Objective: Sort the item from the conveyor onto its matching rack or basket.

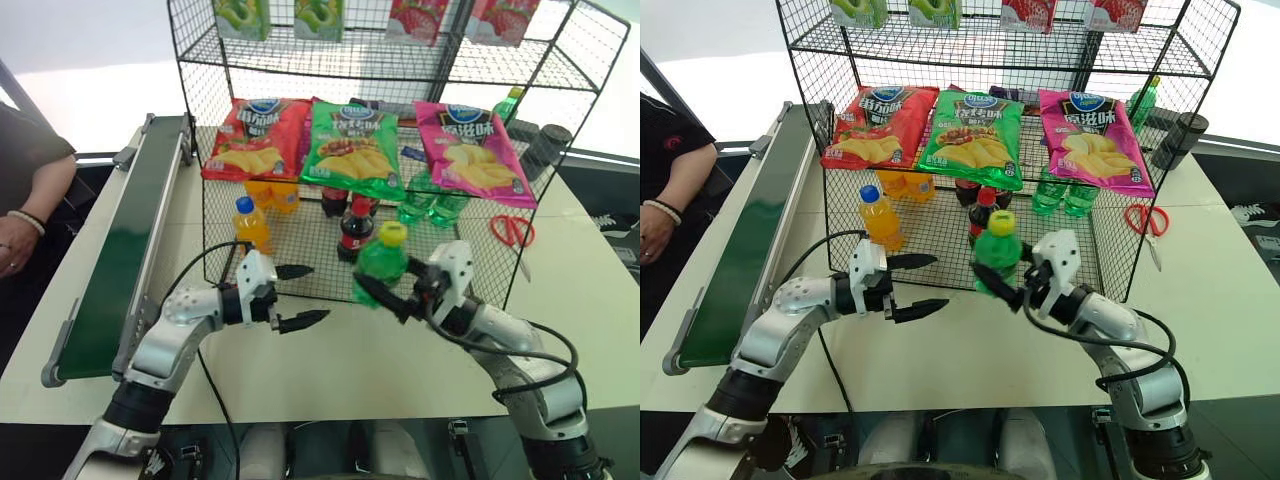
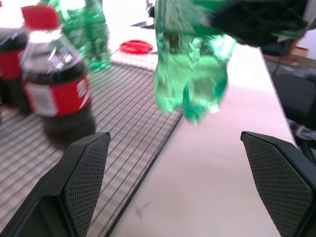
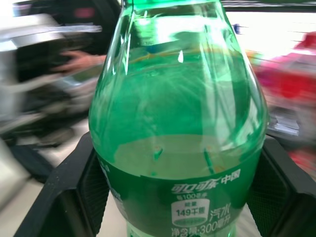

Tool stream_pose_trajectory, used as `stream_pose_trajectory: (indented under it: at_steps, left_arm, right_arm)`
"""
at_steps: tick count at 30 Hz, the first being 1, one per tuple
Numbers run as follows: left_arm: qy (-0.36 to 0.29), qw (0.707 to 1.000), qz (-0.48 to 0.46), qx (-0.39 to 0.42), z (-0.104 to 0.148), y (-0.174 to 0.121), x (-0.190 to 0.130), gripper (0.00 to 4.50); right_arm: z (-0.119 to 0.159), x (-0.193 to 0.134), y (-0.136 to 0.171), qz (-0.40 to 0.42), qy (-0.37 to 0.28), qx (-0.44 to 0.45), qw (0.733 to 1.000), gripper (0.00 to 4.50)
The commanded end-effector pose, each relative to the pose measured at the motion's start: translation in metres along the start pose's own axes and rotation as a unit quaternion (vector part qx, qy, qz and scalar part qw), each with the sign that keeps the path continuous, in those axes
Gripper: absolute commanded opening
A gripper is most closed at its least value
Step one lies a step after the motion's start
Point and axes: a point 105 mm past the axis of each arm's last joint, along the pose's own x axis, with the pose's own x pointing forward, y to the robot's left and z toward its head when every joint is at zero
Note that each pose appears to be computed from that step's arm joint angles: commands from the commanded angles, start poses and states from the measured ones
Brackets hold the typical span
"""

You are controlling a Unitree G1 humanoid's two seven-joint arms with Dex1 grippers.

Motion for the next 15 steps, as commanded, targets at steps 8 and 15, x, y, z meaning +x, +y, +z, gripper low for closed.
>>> stream_pose_trajectory:
  at_steps: [8, 15]
  left_arm:
    - [-0.065, 0.997, 0.012, 0.049, 0.033, -0.011, 0.007, 4.48]
    - [-0.072, 0.996, -0.003, 0.048, 0.037, -0.018, 0.014, 4.48]
  right_arm:
    - [-0.024, -0.018, -0.076, -0.244, -0.024, -0.052, 0.968, 3.07]
    - [-0.037, -0.004, -0.104, -0.288, -0.033, -0.028, 0.957, 3.07]
